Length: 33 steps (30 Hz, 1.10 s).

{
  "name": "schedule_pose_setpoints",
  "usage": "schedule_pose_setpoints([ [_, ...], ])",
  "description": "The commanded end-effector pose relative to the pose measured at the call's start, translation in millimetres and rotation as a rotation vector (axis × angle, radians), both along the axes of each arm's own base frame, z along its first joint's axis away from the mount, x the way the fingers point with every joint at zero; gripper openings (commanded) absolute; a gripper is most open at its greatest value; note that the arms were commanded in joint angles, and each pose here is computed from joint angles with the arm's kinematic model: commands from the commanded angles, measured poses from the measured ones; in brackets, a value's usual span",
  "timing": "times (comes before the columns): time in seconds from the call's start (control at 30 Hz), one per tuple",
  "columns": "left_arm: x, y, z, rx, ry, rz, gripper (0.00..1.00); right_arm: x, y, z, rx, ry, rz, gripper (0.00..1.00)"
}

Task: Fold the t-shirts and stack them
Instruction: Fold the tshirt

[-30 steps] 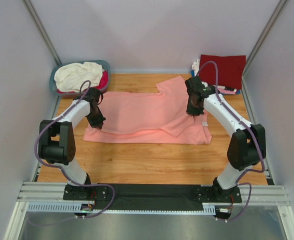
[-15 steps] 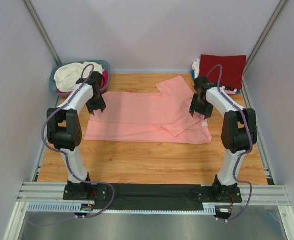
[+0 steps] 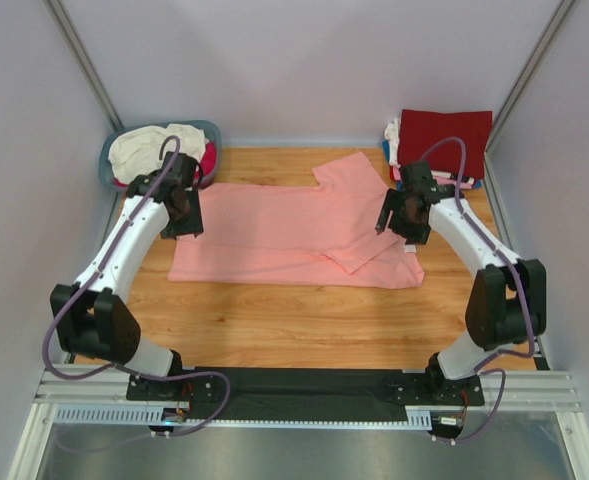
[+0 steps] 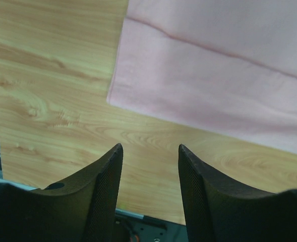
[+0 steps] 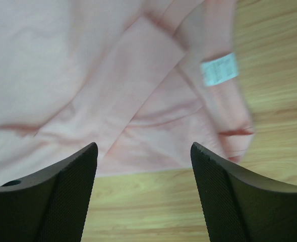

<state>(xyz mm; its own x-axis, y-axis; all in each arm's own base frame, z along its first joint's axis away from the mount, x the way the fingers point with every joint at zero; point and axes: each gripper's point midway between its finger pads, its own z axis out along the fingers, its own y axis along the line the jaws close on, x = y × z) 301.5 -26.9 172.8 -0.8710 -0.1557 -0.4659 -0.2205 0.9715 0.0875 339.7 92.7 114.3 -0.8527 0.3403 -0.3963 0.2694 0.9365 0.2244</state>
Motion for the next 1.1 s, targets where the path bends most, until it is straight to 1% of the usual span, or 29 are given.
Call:
schedule_pose_setpoints([
  [0.0, -22.0, 6.6, -4.4, 0.038, 0.005, -0.076, 0.55, -2.5, 54.1, 0.3, 0.278, -0.073, 0.084, 0.68],
  [0.03, -25.1, 6.9, -1.0, 0.032, -0.026, -0.076, 0.55, -4.7, 58.9, -3.1, 0.300, -0.067, 0.086, 0.65],
  [0.07, -27.4, 7.6, -9.8, 0.033, -0.028, -0.075, 0.54, -8.3, 63.1, -10.2, 0.316, -0.049, 0.079, 0.61],
  [0.17, -33.8, 8.6, -19.8, 0.027, -0.037, -0.067, 0.53, -3.9, 72.0, -21.6, 0.343, -0.034, 0.067, 0.58],
  [0.3, -33.9, 2.9, -22.5, 0.002, -0.031, -0.085, 0.51, -1.2, 73.3, -45.6, 0.334, 0.017, 0.034, 0.56],
  [0.43, -33.5, 1.8, -21.0, -0.005, -0.039, -0.088, 0.51, 2.2, 77.2, -58.3, 0.348, 0.040, 0.016, 0.56],
  [0.87, -32.3, -4.5, -20.6, -0.035, -0.044, -0.109, 0.50, -6.7, 61.9, -75.6, 0.266, 0.077, -0.041, 0.55],
  [1.07, -33.2, -5.4, -23.0, -0.039, -0.032, -0.111, 0.50, -2.8, 64.5, -82.2, 0.274, 0.081, -0.037, 0.55],
])
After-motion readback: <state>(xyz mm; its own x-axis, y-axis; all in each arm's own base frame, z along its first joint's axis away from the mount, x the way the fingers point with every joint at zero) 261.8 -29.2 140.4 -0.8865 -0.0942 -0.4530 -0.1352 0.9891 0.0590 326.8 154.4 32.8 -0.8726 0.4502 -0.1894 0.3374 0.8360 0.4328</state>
